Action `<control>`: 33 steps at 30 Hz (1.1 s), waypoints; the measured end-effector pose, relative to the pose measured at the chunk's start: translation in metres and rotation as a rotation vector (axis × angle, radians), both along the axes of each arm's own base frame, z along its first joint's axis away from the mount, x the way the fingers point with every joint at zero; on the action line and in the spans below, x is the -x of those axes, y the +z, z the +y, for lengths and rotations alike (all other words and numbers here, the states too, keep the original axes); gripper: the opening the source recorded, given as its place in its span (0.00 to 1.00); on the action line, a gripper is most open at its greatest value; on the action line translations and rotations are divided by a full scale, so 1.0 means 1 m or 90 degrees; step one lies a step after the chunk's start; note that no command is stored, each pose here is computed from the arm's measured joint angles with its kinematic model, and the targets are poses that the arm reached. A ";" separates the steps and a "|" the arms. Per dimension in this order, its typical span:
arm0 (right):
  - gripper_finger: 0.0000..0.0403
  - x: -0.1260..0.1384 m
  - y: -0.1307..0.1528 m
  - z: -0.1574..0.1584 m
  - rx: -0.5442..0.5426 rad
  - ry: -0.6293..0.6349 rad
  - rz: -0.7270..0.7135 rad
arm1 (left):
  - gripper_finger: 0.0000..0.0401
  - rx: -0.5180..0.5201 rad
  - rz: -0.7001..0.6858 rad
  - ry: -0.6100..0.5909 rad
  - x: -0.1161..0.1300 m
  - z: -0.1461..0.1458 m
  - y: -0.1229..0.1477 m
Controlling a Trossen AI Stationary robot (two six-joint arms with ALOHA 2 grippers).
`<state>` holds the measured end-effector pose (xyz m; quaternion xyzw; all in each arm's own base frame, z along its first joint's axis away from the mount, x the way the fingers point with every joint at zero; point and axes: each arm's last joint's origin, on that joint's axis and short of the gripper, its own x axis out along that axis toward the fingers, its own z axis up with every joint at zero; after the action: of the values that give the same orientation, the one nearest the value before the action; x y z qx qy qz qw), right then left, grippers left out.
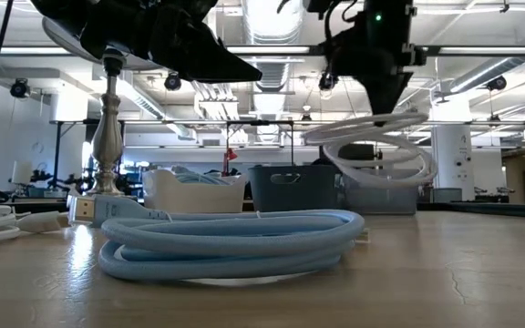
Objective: Pick & Place USB Port
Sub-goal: Put the top white cable into the black bin
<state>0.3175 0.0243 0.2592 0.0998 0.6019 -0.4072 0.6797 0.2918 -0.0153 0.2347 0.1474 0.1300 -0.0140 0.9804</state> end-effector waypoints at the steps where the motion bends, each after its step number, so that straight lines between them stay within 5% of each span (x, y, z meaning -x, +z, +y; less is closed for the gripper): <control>1: 0.02 0.002 0.003 -0.001 0.009 -0.005 0.013 | 0.29 0.000 0.000 0.000 0.000 0.000 0.000; 18: 0.02 0.009 0.020 -0.029 0.313 -0.006 0.025 | 0.29 0.000 0.000 0.000 0.000 0.000 0.000; 25: 0.02 0.012 0.024 -0.056 0.382 -0.061 0.017 | 0.29 0.001 0.000 0.000 0.000 0.000 0.000; 33: 0.02 0.024 0.017 -0.108 0.402 -0.225 0.006 | 0.29 0.001 0.000 0.000 0.000 0.000 0.000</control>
<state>0.2937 -0.0840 0.2757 -0.0148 0.4230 -0.6847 0.5934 0.2918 -0.0155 0.2346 0.1469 0.1304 -0.0142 0.9804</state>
